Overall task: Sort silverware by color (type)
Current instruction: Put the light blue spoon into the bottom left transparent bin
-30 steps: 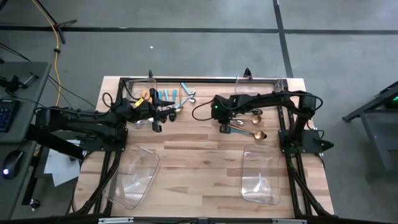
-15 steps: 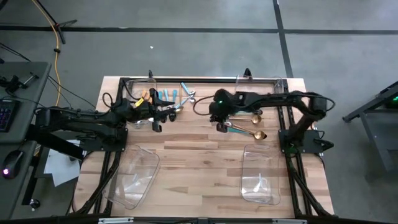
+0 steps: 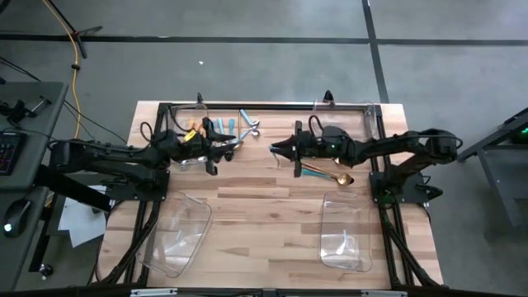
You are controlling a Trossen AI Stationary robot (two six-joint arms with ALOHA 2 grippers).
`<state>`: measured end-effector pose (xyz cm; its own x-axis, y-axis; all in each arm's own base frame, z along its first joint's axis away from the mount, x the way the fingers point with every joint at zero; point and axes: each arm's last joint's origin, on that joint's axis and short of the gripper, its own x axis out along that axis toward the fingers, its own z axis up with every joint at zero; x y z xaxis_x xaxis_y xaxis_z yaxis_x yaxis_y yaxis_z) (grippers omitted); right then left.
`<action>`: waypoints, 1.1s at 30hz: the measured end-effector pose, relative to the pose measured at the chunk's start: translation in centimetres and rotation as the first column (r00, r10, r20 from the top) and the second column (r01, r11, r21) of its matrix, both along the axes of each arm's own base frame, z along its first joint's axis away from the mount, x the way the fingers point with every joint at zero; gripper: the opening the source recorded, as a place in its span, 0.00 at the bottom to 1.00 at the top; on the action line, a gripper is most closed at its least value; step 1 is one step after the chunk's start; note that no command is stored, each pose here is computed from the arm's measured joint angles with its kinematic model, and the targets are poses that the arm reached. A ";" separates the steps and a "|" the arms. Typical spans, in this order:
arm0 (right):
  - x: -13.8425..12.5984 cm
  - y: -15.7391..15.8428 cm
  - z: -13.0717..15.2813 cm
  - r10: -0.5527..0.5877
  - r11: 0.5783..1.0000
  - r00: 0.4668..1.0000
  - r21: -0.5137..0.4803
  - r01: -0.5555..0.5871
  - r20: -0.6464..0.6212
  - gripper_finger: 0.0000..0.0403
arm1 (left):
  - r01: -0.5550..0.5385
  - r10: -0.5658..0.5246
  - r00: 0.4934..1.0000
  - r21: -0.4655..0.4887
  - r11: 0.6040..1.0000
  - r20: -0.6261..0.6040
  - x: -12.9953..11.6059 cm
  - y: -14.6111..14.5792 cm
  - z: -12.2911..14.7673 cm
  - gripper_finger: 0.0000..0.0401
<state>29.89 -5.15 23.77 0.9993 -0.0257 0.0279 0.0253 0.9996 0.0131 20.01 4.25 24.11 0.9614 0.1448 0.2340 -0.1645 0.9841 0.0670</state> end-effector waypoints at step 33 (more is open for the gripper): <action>0.7 3.3 1.4 -0.007 0.983 0.993 -0.183 0.028 0.116 0.07 | 0.231 -0.254 0.950 -0.139 0.963 -0.181 9.1 0.1 -2.5 0.50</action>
